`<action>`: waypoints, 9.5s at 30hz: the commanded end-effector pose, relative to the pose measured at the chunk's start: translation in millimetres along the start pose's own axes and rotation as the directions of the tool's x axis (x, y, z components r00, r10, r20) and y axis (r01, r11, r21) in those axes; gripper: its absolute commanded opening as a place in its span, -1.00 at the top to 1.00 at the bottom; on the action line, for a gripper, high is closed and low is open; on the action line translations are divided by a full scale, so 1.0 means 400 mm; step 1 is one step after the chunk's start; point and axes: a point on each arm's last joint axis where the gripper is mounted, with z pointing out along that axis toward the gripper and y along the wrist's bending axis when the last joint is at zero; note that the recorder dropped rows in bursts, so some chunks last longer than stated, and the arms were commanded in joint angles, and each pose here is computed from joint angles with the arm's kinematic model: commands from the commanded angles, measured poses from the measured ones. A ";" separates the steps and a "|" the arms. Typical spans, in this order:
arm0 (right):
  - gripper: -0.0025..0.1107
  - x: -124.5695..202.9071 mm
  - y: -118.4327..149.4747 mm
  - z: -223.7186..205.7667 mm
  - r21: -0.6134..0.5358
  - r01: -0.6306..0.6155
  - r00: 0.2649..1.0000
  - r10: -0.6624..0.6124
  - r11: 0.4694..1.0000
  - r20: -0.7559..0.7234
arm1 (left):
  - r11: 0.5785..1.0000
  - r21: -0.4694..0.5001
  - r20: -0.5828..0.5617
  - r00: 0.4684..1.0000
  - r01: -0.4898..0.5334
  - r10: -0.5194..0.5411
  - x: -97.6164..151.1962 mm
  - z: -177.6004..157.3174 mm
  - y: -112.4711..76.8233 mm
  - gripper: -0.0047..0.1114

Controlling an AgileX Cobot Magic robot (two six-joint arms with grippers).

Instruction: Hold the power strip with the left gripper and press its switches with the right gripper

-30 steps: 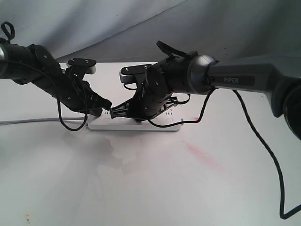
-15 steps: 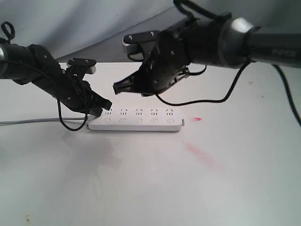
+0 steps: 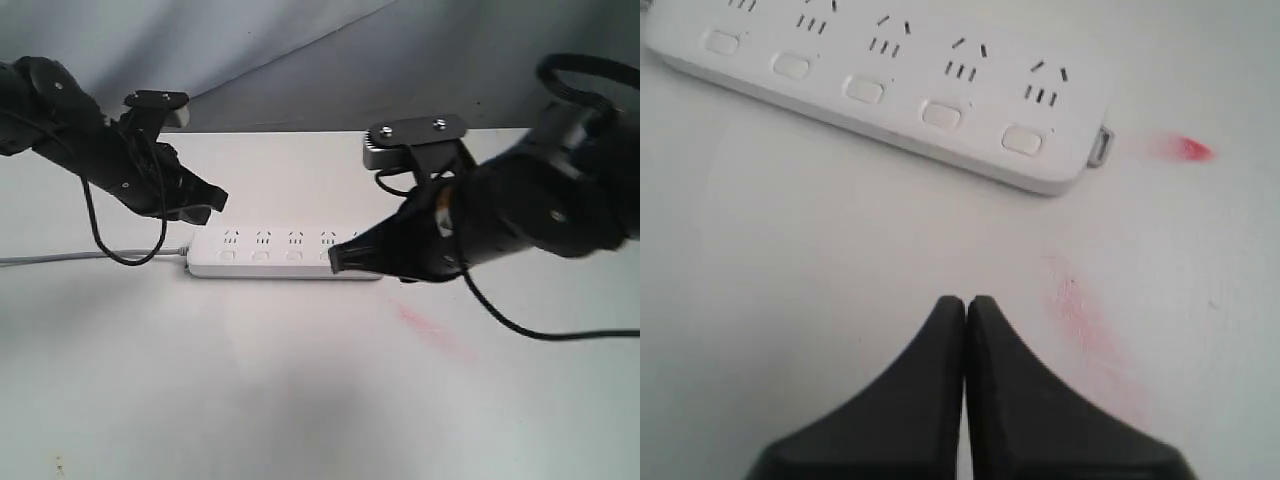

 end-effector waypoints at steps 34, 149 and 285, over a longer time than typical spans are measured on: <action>0.96 0.472 -0.233 -0.427 -0.206 -0.114 0.707 0.225 0.972 0.670 | 0.992 -0.044 0.763 0.645 0.121 -0.045 0.587 -0.489 -0.190 0.92; 0.96 0.522 -0.253 -0.307 -0.099 -0.089 0.697 0.133 0.991 0.705 | 0.923 -0.253 0.844 0.533 0.290 0.064 0.745 -0.422 -0.129 0.92; 0.96 0.536 -0.270 -0.332 0.137 -0.208 0.574 0.007 0.968 0.819 | 0.922 -0.260 0.843 0.534 0.286 0.072 0.745 -0.423 -0.129 0.92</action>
